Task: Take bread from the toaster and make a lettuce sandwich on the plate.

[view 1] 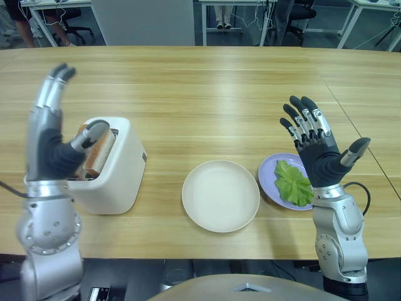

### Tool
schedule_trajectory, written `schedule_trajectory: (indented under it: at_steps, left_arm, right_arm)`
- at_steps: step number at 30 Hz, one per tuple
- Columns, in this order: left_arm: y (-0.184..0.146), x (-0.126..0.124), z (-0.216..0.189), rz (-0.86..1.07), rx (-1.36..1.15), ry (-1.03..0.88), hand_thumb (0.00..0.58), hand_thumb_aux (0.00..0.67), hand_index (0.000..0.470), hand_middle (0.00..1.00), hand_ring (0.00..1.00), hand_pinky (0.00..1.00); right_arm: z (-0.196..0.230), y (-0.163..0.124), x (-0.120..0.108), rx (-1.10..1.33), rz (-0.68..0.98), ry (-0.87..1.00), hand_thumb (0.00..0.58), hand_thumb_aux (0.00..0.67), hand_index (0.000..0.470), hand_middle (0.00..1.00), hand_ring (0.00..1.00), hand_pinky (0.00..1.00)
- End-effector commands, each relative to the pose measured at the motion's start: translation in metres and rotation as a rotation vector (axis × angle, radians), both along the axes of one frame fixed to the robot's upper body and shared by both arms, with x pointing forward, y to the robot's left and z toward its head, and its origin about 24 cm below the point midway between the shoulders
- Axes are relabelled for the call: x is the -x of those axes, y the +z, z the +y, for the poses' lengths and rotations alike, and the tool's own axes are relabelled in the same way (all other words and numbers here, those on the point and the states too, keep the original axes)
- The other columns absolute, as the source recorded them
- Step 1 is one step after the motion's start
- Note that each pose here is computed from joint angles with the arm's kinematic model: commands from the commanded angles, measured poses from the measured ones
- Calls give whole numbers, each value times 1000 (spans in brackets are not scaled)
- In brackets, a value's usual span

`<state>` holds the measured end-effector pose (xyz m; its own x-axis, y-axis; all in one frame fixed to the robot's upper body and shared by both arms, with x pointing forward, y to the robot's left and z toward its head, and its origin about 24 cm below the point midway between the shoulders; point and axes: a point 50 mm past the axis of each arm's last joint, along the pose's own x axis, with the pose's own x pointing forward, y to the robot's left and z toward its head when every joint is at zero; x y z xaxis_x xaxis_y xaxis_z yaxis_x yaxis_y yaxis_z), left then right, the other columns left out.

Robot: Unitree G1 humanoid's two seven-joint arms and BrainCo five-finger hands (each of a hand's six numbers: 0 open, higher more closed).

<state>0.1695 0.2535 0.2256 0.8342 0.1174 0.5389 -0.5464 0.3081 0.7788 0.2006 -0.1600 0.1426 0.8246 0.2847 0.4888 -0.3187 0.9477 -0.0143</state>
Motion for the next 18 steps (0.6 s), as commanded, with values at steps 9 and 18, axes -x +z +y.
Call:
schedule_trajectory:
  at_steps: [9, 18]
  left_arm:
    - [-46, -14, 70, 360, -231, 436, 0, 0, 0, 0, 0, 0]
    - [-76, -17, 73, 529, -198, 445, 0, 0, 0, 0, 0, 0]
  right_arm:
    - [-7, -4, 1, 39, 0, -32, 0, 0, 0, 0, 0, 0]
    - [-12, -3, 3, 61, -4, -35, 0, 0, 0, 0, 0, 0]
